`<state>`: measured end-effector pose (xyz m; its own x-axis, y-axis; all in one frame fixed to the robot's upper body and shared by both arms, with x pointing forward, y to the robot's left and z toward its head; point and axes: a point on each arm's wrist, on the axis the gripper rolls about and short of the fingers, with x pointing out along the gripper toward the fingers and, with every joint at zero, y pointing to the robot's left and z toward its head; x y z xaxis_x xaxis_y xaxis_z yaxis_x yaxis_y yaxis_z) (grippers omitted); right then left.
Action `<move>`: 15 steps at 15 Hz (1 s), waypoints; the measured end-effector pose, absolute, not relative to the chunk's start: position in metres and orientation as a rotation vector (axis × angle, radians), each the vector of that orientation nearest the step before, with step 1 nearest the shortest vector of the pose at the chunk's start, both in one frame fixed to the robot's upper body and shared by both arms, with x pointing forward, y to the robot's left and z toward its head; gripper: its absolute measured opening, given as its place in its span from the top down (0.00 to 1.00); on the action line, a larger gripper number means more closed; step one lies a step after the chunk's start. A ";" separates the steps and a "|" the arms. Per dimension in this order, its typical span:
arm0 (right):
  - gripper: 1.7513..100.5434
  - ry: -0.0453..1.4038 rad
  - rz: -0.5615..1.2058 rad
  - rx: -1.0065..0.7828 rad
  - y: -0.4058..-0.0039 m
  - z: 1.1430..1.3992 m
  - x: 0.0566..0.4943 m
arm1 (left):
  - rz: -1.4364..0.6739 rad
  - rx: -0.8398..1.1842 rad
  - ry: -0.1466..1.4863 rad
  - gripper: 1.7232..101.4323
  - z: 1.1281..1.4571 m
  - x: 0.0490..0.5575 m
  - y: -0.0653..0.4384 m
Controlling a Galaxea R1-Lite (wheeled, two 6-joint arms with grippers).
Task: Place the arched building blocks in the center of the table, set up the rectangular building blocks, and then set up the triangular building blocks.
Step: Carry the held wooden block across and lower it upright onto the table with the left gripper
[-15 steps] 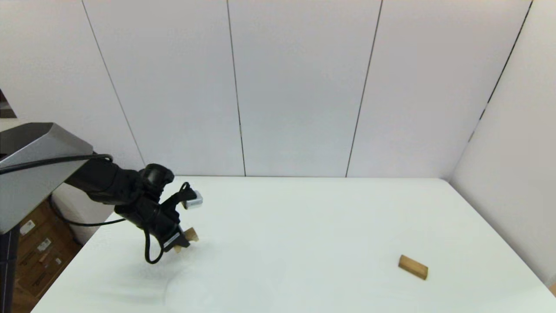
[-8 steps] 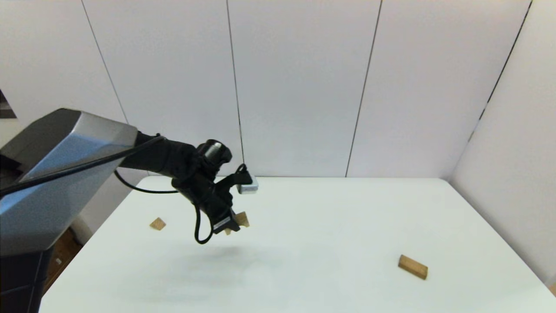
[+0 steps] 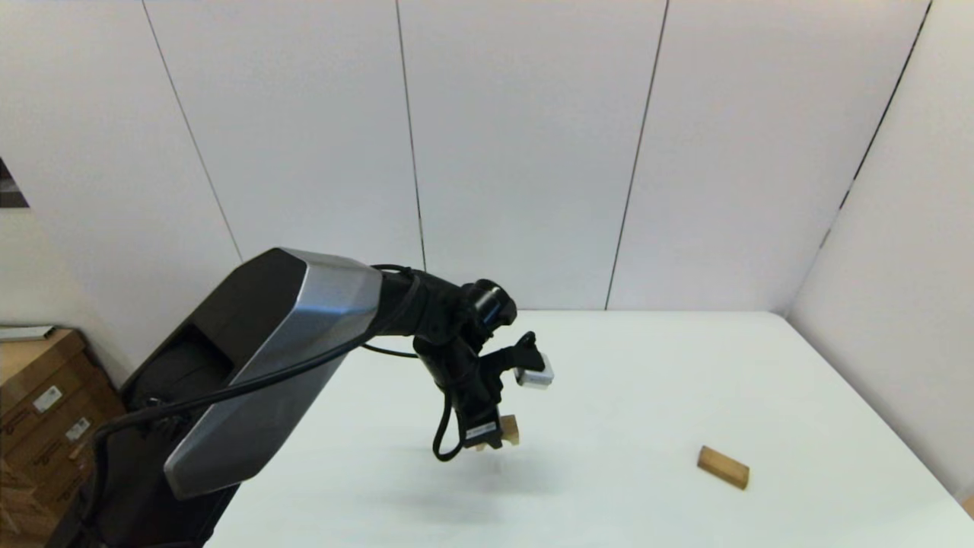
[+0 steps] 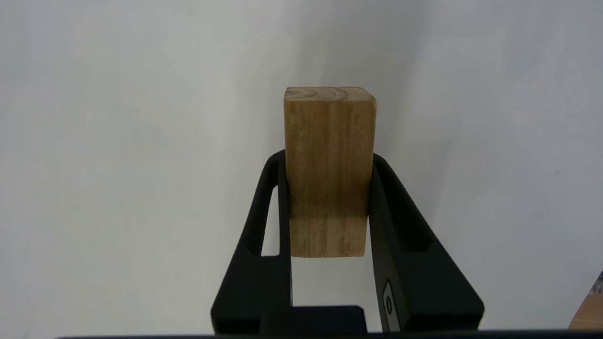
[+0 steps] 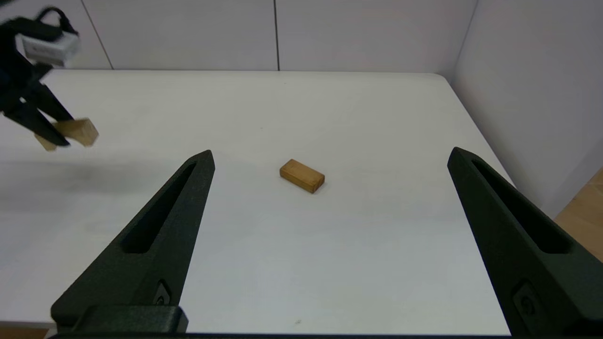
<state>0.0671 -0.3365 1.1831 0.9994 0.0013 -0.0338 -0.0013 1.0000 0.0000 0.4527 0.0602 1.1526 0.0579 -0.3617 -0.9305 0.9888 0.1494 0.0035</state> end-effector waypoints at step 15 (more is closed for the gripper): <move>0.03 0.034 0.001 0.000 -0.336 1.183 0.067 | -1.264 0.932 1.021 0.74 1.122 0.443 0.063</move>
